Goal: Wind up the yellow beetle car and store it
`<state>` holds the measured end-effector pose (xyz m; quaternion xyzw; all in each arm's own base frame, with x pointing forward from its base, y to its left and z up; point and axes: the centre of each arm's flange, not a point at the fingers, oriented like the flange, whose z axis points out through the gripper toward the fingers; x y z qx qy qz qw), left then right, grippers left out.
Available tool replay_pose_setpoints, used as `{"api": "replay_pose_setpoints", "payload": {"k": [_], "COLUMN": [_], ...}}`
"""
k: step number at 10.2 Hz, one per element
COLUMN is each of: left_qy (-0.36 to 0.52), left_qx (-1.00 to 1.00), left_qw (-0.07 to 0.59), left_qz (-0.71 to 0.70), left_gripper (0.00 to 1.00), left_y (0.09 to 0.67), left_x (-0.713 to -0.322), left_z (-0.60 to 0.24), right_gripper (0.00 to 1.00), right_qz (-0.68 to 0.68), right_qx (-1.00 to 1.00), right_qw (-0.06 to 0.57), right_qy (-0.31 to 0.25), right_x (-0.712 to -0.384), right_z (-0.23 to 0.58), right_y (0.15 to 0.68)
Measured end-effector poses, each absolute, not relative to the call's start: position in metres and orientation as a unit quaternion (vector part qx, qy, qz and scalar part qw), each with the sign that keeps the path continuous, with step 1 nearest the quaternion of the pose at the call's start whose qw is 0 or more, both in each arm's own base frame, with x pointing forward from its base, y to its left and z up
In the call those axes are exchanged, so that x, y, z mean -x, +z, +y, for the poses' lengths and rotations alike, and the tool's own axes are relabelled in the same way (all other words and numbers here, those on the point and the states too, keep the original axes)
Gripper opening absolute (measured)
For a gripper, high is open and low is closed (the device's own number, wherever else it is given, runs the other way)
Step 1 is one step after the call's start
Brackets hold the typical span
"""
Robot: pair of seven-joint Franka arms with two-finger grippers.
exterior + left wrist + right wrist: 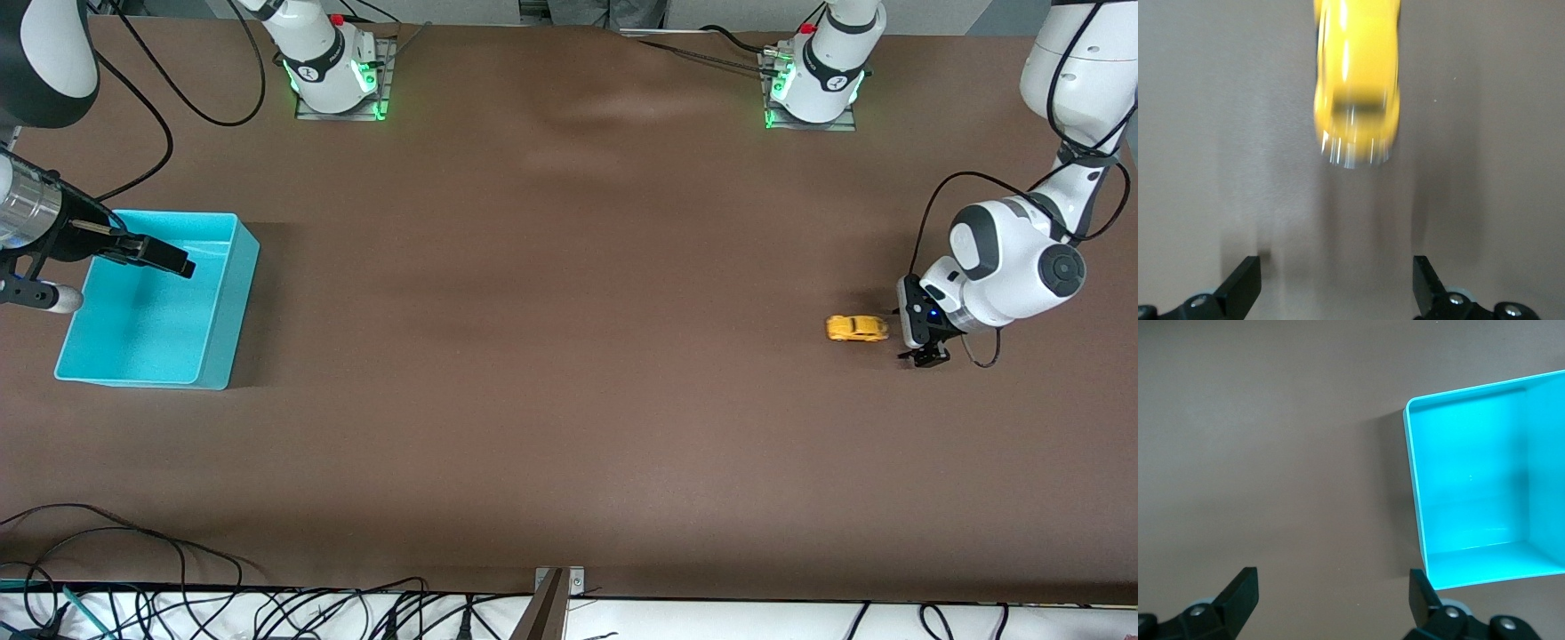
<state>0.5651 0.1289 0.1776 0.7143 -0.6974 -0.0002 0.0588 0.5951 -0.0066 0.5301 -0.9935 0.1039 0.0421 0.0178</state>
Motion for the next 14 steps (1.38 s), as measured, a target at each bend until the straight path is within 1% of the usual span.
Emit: {"api": "replay_pose_setpoints", "payload": {"k": [4,7,11,14], "left_qy": [-0.029,-0.054,-0.09,-0.104], "left_qx": [-0.727,-0.754,-0.79,-0.813], "left_qw": [0.11,0.139,0.142,0.136], "left_qz": [-0.677,-0.64,-0.59,-0.557], "left_gripper": [1.0,1.0,1.0,1.0], "left_y": [0.243,0.284,0.324,0.345], "left_x": [-0.605,-0.625,-0.638,-0.641], "left_z": [0.114,0.084,0.028,0.006], "right_gripper": [1.0,1.0,1.0,1.0], "right_qz": [0.104,0.103,0.096,0.047], "right_qx": [0.993,0.994,0.994,0.997], "right_qw": [0.017,0.016,0.005,0.006], "right_qy": [0.044,0.046,0.044,0.057], "right_x": [-0.596,-0.597,-0.597,-0.605], "right_z": [-0.006,-0.006,-0.006,-0.002], "right_y": [0.527,0.525,0.525,0.504]}}
